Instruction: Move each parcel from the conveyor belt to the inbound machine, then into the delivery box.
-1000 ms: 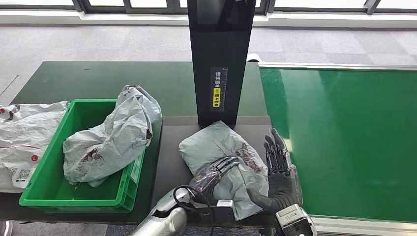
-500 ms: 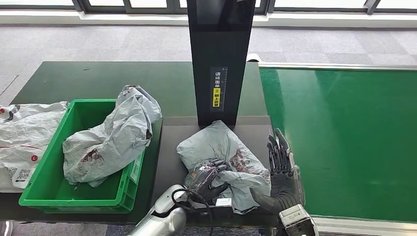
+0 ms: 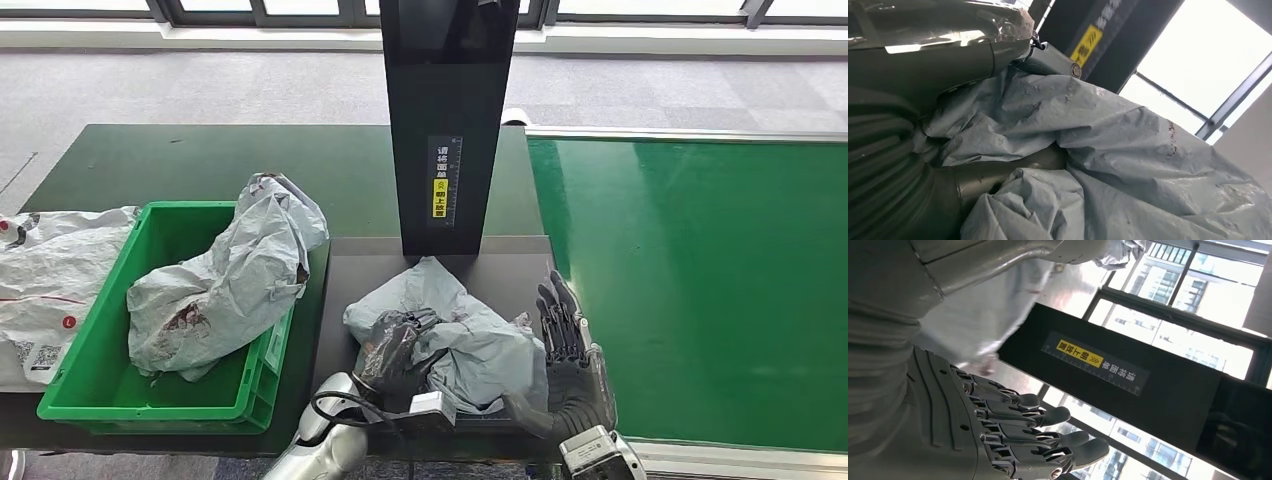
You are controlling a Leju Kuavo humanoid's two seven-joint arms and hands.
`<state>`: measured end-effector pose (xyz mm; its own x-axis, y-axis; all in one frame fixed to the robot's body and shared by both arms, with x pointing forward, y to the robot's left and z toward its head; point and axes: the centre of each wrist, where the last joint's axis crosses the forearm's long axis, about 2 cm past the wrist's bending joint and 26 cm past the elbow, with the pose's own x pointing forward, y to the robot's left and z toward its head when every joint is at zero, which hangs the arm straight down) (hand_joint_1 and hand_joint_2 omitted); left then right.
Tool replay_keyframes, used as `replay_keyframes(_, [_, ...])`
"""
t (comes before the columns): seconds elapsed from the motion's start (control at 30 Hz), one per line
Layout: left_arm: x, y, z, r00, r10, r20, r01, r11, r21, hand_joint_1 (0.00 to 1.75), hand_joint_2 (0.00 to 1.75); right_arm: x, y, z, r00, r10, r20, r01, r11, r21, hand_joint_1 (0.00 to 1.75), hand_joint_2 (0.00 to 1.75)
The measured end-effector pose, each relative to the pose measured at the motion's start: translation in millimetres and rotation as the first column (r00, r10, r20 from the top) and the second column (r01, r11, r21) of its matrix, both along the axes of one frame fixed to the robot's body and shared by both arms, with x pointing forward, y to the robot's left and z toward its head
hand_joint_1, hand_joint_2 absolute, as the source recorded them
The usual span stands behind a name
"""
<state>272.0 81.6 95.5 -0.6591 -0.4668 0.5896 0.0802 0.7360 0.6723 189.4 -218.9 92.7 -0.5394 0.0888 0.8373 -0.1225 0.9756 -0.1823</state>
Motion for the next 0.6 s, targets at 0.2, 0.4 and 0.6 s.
replay_keyframes(0.2, [-6.6,18,19.5,0.998,0.035,0.048,-0.023,0.973,-0.228,1.75,1.75,-2,0,0,1.000,0.000,-0.002,0.000,1.000,0.002,0.00,1.75])
replay_keyframes(0.4, [-17.0,56,50.5,0.987,0.106,0.121,-0.035,0.877,-0.479,1.75,1.75,-3,0,1,1.000,0.014,-0.003,-0.014,1.000,0.019,0.00,1.75])
replay_keyframes(0.6, [-25.3,95,75.6,0.954,0.242,0.176,-0.074,0.762,-0.643,1.75,1.75,-1,0,2,1.000,0.010,0.002,-0.011,0.999,0.030,0.00,1.75])
